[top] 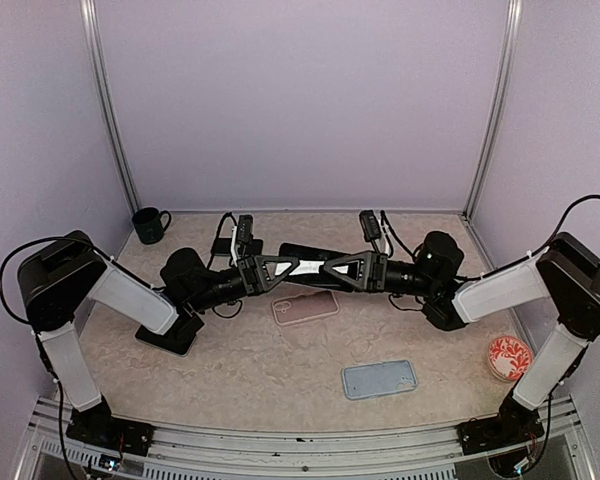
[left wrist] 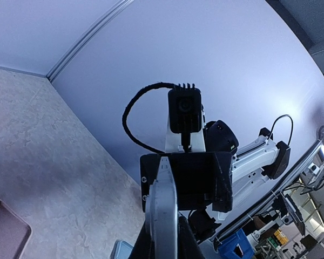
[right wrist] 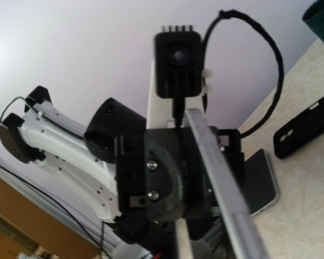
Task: Put the phone into the phone case
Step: Pass from the left arm to the right
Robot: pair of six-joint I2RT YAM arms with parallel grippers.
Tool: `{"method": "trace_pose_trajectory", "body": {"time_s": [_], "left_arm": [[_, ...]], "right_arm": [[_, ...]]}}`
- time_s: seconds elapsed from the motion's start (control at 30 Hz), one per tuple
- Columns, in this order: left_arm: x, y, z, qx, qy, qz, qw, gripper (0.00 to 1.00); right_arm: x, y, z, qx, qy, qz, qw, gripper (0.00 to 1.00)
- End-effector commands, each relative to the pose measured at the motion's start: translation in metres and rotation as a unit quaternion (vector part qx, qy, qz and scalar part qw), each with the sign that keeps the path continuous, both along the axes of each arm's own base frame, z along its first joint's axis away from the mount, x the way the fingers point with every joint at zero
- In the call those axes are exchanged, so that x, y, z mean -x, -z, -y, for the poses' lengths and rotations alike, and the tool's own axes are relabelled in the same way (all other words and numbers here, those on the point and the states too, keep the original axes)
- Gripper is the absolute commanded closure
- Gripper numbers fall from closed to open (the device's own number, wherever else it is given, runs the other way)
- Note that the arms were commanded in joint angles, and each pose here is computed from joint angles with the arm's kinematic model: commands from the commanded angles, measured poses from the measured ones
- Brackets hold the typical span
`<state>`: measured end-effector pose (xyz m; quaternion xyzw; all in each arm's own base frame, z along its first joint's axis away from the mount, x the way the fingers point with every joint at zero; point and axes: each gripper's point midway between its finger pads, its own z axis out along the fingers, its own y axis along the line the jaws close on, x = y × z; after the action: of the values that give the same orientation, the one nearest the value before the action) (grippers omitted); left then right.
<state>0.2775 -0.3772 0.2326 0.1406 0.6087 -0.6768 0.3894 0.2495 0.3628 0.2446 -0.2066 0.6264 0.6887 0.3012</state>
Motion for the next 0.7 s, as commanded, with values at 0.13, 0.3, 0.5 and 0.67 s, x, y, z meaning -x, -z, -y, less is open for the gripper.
{"method": "trace_pose_trajectory", "body": {"time_s": [0.13,0.3,0.5,0.67], "left_arm": [[-0.0052,-0.0164,-0.0003,0.027,-0.013,0.019,0.999,1.00],[-0.0053,-0.0150,-0.0007,0.026,-0.013,0.013,0.999,1.00],[-0.0056,-0.0165,-0.0003,0.028,-0.011,0.010,0.999,0.91],[-0.0045,-0.0170,-0.0011,0.029,-0.008,0.007,1.000,0.70]], "right_arm": [[0.0042,-0.0032,-0.0064,-0.001,-0.009,0.031,0.999,0.69],[0.0021,-0.0033,-0.0026,0.013,0.014,0.059,0.998,0.82],[0.0037,-0.0060,-0.0005,0.019,0.021,0.077,0.997,1.00],[0.0061,-0.0062,0.0005,0.019,0.017,0.076,0.997,1.00]]}}
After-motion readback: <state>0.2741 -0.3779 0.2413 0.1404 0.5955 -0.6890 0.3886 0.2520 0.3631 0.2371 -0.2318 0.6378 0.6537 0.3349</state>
